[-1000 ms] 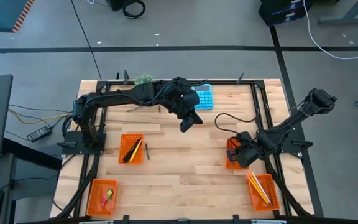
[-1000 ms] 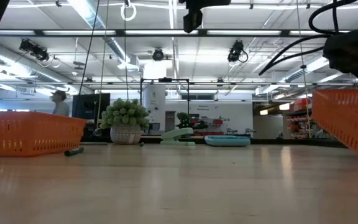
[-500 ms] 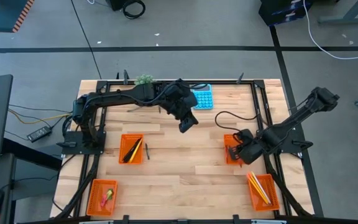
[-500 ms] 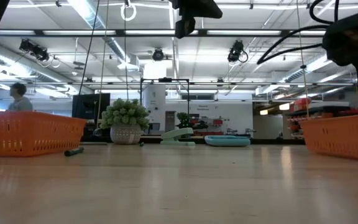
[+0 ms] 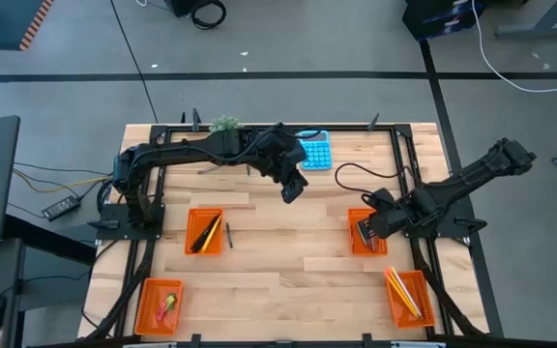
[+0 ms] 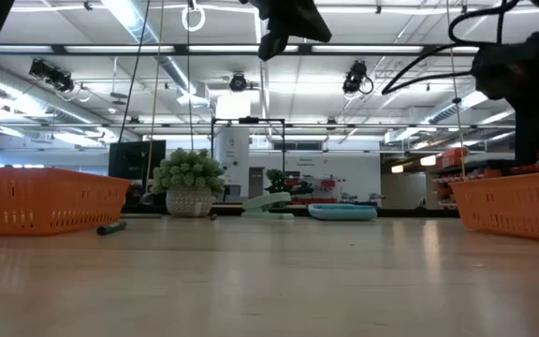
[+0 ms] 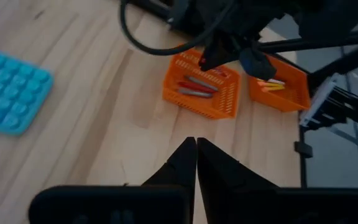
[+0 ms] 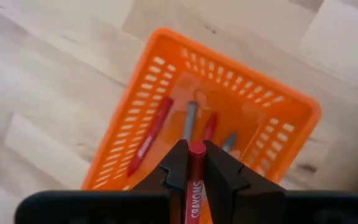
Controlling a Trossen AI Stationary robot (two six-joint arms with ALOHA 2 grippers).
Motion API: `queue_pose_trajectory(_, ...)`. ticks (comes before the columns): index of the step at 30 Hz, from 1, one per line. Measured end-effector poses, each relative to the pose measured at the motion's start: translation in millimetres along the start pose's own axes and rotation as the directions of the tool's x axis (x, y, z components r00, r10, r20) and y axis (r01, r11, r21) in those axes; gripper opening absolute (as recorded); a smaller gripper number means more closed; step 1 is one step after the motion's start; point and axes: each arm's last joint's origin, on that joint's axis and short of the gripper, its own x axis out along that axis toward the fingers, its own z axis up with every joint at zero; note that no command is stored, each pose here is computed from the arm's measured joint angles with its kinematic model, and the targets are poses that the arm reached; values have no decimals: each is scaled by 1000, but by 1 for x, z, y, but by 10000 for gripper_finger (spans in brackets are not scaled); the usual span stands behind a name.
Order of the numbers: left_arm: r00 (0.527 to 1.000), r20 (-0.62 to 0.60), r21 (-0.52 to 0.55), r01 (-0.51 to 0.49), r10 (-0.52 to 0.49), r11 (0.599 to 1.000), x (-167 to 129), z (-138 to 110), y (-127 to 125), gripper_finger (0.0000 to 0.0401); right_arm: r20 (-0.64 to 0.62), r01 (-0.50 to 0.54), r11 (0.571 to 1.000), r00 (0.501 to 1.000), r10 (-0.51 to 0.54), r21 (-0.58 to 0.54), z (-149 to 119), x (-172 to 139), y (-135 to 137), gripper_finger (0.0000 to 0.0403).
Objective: Sort crayons/erasers/pens/pencils in bins
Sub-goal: Put the red crayon into the top right orange basket, then put the bottom dark green crayon into the top right orange basket
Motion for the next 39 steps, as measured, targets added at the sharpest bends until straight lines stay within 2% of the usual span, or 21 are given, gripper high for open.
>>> queue_pose_trajectory(3, 999, -26, -38, -44, 43, 998, 0, -4, 0, 16, -2, 6, 1000, 1000, -6, -1, 0, 10, -4, 43)
queue_pose_trajectory(8, 991, -102, -78, -97, 88, 992, 2, -17, -10, 17, -46, -47, 999, 998, 48, 20, -5, 25, -6, 43)
queue_pose_trajectory(14, 983, -70, -22, -170, 168, 985, 6, -25, -30, 28, -4, -22, 1000, 1000, 22, 19, -6, 31, -12, 43)
queue_pose_trajectory(17, 978, -63, 42, -198, 200, 979, 6, -26, -32, 31, 33, -17, 998, 999, 15, 55, -5, 33, -13, 44)
queue_pose_trajectory(20, 959, -144, 120, -229, 245, 966, 4, -34, -28, 32, 59, -21, 993, 998, 14, 115, -4, 33, -13, 47)
queue_pose_trajectory(22, 926, -238, 170, -257, 293, 951, 1, -43, -24, 32, 60, -25, 990, 998, 16, 141, -4, 33, -13, 51)
queue_pose_trajectory(25, 861, -332, 318, -282, 385, 905, 0, -54, -17, 38, 60, -25, 989, 998, 16, 144, -4, 33, -13, 62)
queue_pose_trajectory(27, 825, -374, 445, -241, 423, 863, 1, -59, -14, 43, 60, -25, 989, 998, 16, 145, -4, 33, -13, 69)
queue_pose_trajectory(31, 818, -414, 617, -71, 400, 784, 2, -65, -20, 59, 67, -26, 988, 998, 16, 151, -4, 33, -13, 81)
queue_pose_trajectory(34, 795, -482, 678, 72, 368, 732, 3, -71, -23, 75, 68, -26, 989, 998, 16, 148, -4, 33, -13, 86)
queue_pose_trajectory(36, 763, -527, 697, 135, 376, 704, 4, -77, -23, 88, 68, -27, 989, 998, 17, 147, -4, 33, -13, 87)
queue_pose_trajectory(38, 744, -547, 701, 156, 384, 696, 9, -83, -21, 101, 68, -32, 988, 997, 22, 149, -4, 33, -13, 88)
queue_pose_trajectory(39, 729, -563, 689, 154, 389, 708, 12, -88, -19, 108, 66, -34, 988, 998, 25, 150, -4, 33, -12, 88)
